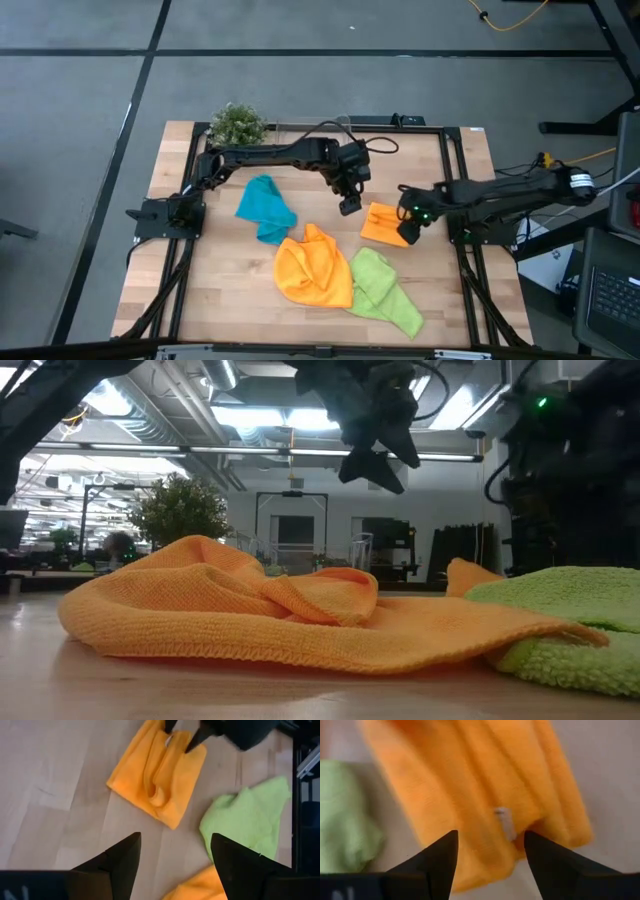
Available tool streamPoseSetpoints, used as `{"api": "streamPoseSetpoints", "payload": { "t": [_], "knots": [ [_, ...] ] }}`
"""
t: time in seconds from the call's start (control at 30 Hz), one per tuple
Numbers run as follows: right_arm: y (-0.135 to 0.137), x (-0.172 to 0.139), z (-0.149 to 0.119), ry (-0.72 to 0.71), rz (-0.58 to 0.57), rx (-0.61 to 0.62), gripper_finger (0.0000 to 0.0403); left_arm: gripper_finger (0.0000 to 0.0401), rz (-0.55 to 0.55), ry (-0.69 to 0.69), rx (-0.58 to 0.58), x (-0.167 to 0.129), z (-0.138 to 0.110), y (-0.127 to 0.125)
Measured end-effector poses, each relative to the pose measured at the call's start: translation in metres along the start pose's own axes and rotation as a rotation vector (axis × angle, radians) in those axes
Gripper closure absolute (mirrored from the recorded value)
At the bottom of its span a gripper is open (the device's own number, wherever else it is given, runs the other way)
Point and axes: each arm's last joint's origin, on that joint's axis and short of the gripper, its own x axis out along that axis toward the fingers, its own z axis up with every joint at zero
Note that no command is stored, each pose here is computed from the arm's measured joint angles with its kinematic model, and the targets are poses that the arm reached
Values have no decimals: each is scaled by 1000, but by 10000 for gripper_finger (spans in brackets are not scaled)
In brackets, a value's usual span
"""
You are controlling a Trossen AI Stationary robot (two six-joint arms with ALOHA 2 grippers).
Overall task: Fold microfiber towels
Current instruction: Fold the top orange microfiber cloth
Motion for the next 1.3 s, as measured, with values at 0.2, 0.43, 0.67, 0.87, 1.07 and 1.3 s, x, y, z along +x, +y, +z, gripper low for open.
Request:
{"api": "streamPoseSetpoints", "payload": {
  "t": [0.2, 0.43, 0.67, 0.87, 1.07, 1.3],
  "knots": [
    [-6, 12, 22, -67, 19, -39, 173, 167, 8, 26, 0, 0, -3, -3],
    [-8, -3, 38, -84, -9, -13, 173, 167, 18, 26, 4, 1, -4, -4],
    [-2, -48, 43, -129, -76, -66, 173, 167, -21, 22, 50, 26, -4, -9],
    [-3, -57, 31, -97, 12, -69, 173, 167, -97, 61, 5, 67, -8, 8],
    [-13, -47, 13, -20, 44, -70, 173, 167, -114, 87, -35, 97, -13, 21],
    [-20, -25, 2, -2, 78, -90, 173, 167, -120, 69, -23, 112, -15, 21]
  ]
}}
